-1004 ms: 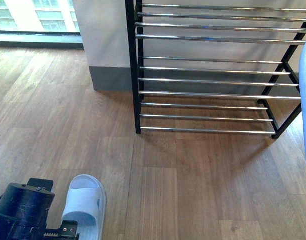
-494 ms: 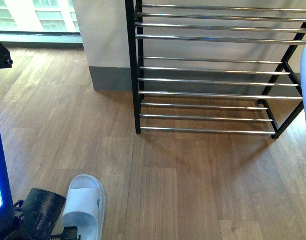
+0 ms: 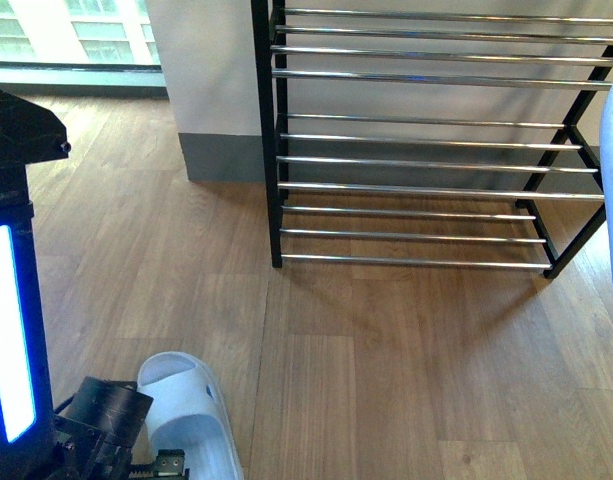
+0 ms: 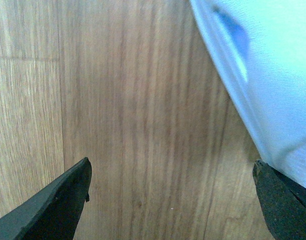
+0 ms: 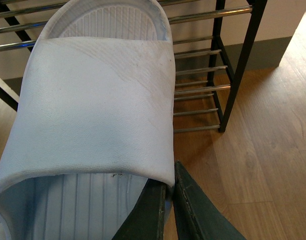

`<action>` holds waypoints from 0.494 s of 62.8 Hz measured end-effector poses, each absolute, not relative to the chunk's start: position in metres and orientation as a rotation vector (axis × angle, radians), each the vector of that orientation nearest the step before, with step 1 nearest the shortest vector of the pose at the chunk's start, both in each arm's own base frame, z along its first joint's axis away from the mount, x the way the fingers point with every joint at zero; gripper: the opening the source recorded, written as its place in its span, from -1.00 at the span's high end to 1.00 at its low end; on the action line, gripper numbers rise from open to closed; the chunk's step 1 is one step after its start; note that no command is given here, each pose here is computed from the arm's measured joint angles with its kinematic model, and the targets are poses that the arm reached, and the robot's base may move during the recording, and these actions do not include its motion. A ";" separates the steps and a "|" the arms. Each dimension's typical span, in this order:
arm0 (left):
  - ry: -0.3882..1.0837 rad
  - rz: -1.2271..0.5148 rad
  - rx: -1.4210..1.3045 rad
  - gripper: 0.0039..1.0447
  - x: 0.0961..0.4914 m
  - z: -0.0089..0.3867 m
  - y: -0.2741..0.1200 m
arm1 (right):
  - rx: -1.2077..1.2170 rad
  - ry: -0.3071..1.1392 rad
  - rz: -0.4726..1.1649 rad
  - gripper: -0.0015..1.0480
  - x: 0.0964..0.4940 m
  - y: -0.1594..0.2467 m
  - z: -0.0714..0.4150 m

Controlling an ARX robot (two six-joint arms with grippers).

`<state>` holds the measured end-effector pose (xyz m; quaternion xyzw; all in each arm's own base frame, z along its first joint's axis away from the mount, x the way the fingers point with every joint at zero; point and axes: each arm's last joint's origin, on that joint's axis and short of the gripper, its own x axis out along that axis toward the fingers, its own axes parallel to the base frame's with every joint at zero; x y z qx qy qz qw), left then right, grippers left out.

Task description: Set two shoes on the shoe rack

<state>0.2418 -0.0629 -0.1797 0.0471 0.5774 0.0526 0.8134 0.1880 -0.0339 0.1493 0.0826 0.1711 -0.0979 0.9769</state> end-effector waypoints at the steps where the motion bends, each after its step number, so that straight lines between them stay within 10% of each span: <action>1: 1.227 0.104 0.102 -0.83 0.244 -0.178 -0.064 | 0.166 0.345 -0.197 0.97 0.188 -0.034 0.149; 31: 1.181 0.177 0.213 -0.83 0.307 -0.147 -0.101 | 0.166 0.345 -0.197 0.97 0.188 -0.034 0.149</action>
